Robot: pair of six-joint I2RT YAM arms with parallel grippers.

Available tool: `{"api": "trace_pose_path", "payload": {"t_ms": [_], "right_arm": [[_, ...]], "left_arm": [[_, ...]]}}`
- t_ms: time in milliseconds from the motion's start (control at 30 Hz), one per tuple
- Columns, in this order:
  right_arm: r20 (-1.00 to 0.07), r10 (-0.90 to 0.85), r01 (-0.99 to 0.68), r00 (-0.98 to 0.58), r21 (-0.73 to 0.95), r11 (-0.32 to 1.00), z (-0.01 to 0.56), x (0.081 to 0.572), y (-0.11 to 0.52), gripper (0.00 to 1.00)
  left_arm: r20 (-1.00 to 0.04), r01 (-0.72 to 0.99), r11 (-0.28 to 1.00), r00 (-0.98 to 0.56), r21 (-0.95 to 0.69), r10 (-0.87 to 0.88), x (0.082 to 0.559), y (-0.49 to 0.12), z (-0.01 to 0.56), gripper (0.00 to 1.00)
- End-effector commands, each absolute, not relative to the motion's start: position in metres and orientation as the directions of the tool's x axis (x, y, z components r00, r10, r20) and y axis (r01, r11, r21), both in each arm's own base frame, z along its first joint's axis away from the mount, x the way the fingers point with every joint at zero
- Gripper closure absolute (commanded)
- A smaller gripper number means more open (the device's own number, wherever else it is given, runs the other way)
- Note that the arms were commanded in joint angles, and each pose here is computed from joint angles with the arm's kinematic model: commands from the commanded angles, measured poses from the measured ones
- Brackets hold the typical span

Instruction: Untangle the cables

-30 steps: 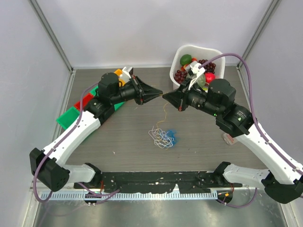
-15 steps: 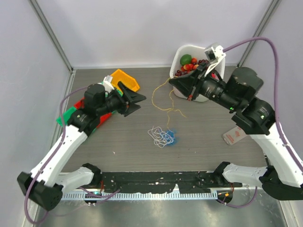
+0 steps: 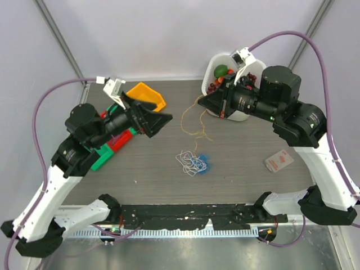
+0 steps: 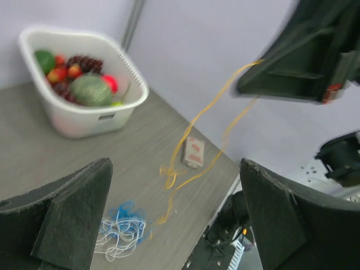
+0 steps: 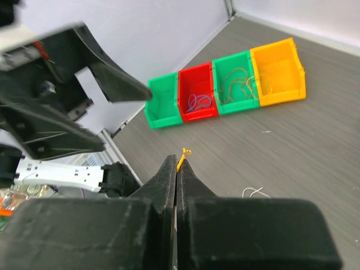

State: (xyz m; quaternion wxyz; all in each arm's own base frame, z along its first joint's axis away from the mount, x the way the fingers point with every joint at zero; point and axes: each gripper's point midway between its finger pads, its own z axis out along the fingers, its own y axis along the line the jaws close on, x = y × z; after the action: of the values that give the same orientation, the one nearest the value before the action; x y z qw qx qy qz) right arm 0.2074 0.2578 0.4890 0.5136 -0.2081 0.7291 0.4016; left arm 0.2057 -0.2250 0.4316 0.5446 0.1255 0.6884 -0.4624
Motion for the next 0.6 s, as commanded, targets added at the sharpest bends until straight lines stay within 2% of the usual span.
{"api": "trace_pose_path", "payload": {"t_ms": [0, 100, 233, 367, 500, 567], "right_arm": [[-0.898, 0.129, -0.732, -0.42, 0.419, 0.537, 0.501, 0.194, 0.26, 0.99], [-0.896, 0.141, -0.734, -0.421, 0.428, 0.527, 0.504, 0.193, 0.262, 0.99], [-0.893, 0.153, -0.739, -0.423, 0.438, 0.512, 0.506, 0.192, 0.264, 0.99], [-0.889, 0.182, -0.739, -0.419, 0.451, 0.501, 0.51, 0.192, 0.264, 0.99], [-0.888, 0.192, -0.745, -0.419, 0.457, 0.486, 0.51, 0.19, 0.265, 0.99], [-0.89, 0.204, -0.747, -0.407, 0.453, 0.486, 0.511, 0.19, 0.264, 0.99]], "left_arm": [[-0.981, 0.81, 0.554, -0.141, -0.192, -0.135, 0.202, -0.258, 0.47, 0.0], [-0.994, 0.839, 0.532, -0.087, -0.113, -0.073, 0.199, -0.284, 0.472, 0.0], [-0.995, 0.886, 0.452, -0.099, -0.101, -0.029, 0.196, -0.313, 0.468, 0.0], [-0.995, 0.871, 0.486, -0.098, -0.073, 0.027, 0.207, -0.326, 0.458, 0.01], [-0.996, 0.832, 0.553, -0.071, -0.032, 0.05, 0.221, -0.329, 0.458, 0.12], [-0.996, 0.834, 0.551, -0.066, -0.024, 0.056, 0.223, -0.332, 0.459, 0.23]]}}
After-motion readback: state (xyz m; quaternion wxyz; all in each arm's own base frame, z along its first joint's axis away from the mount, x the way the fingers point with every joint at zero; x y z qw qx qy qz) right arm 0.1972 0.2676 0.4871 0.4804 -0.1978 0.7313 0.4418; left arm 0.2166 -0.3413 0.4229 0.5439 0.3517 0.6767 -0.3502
